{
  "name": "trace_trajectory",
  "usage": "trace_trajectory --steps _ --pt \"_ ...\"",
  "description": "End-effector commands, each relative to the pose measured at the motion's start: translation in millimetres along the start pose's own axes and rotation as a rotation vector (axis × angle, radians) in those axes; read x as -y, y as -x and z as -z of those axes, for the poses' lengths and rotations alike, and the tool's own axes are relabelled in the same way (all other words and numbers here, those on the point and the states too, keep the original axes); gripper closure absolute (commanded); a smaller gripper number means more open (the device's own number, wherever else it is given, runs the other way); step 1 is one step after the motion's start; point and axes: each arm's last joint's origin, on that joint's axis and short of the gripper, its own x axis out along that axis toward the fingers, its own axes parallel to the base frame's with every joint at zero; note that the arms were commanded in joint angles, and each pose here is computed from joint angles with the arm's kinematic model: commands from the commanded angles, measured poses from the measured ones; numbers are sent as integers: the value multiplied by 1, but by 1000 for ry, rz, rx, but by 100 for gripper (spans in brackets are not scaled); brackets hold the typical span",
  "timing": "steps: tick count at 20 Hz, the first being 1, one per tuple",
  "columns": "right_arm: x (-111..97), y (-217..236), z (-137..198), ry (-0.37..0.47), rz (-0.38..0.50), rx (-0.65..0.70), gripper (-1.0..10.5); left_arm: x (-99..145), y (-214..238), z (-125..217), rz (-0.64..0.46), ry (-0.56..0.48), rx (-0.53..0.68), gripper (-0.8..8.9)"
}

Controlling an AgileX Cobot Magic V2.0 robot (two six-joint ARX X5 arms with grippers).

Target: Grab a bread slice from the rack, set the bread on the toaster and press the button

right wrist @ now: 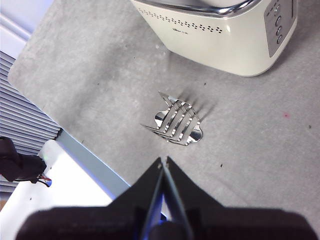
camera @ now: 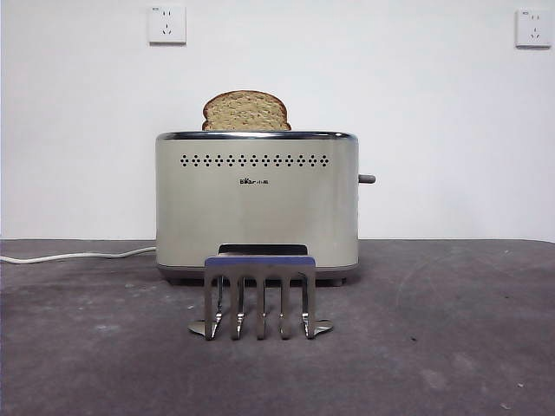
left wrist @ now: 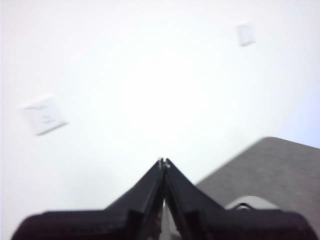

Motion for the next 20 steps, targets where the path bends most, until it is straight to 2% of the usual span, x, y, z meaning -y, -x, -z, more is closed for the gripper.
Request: trace_trajectory --steps 1,5,8,11,15,20 --pt "1 -1 0 6 -2 -2 946 3 9 29 -67 -23 4 816" --pt "1 -1 0 6 -2 -2 946 17 27 90 -227 -49 33 816" --pt "1 -1 0 6 -2 -2 946 34 39 143 -259 -35 36 816" --pt "1 -1 0 6 -2 -2 946 51 49 197 -346 -17 -1 816" --pt "1 -1 0 6 -2 -2 946 70 58 263 -371 4 -81 816" --pt "1 -1 0 6 -2 -2 946 85 61 321 -383 60 -166 816"
